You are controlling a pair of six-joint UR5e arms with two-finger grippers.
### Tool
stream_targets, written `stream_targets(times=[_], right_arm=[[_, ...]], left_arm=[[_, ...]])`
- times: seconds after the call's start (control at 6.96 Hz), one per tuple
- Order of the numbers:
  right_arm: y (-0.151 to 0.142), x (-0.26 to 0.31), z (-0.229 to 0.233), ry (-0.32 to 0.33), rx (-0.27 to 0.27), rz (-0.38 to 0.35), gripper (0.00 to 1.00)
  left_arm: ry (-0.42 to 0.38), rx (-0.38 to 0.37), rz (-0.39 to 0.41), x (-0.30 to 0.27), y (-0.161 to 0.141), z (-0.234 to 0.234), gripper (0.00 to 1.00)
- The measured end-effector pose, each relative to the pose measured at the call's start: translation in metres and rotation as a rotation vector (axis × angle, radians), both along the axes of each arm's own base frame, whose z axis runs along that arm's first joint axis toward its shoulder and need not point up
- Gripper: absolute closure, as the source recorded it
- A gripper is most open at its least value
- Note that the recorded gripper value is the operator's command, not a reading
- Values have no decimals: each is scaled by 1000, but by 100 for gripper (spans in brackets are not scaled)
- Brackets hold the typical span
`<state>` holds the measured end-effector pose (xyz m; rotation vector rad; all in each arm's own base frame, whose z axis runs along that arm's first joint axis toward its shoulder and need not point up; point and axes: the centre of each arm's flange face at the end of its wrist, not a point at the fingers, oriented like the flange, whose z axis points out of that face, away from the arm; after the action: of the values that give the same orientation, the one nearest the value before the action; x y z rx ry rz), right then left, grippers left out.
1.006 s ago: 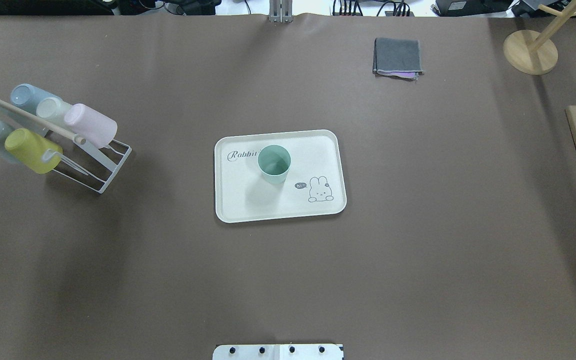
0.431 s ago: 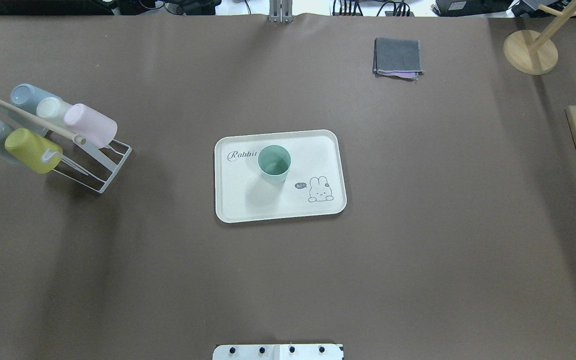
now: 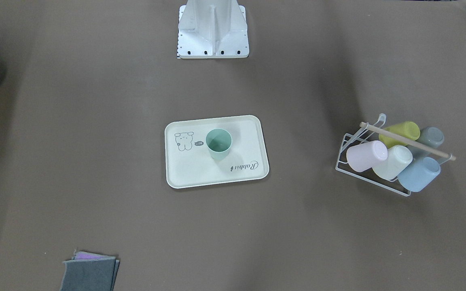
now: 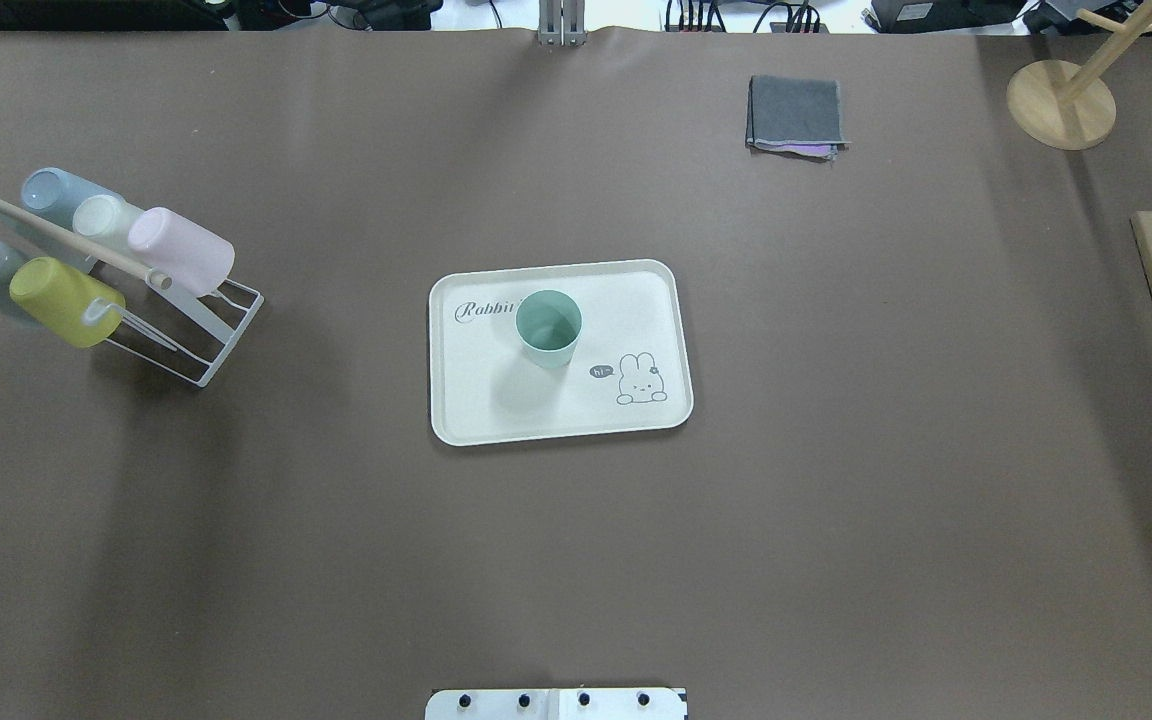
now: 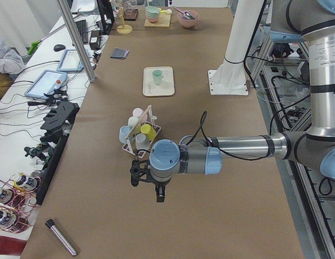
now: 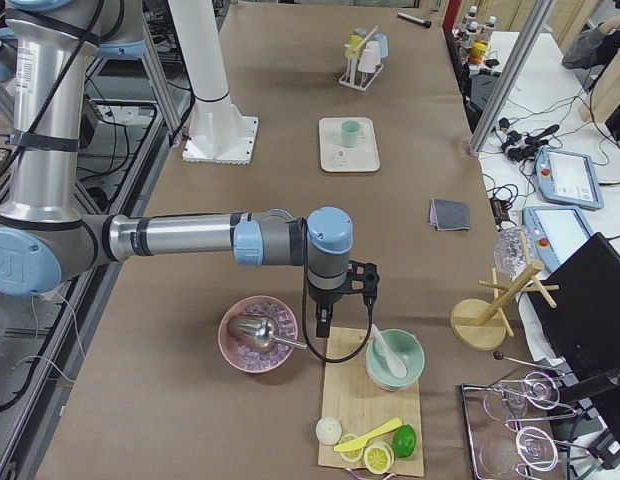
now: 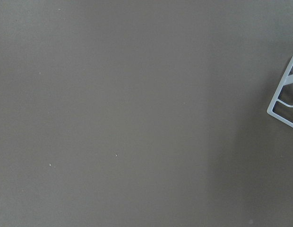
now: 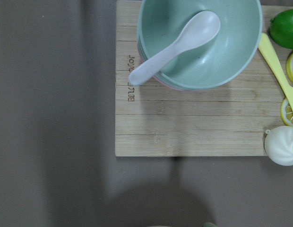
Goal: Pick up and place green cup on tray
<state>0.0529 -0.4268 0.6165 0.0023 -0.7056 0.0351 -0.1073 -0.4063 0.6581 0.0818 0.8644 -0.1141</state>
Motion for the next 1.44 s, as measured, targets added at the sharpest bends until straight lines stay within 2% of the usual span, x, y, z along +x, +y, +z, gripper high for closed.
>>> stream_targets(times=[0.43, 0.57, 0.86, 1.44], right_arm=[[0, -1, 1, -7, -3, -1, 0], [1, -1, 2, -7, -5, 0, 0], [1, -1, 2, -7, -6, 1, 0], [1, 0, 2, -6, -8, 4, 0]], left_arm=[[-29, 14, 2, 2, 22, -1, 2], [-64, 27, 1, 1, 28, -4, 2], [-120, 29, 12, 4, 25, -6, 2], [-123, -7, 46, 15, 14, -13, 2]])
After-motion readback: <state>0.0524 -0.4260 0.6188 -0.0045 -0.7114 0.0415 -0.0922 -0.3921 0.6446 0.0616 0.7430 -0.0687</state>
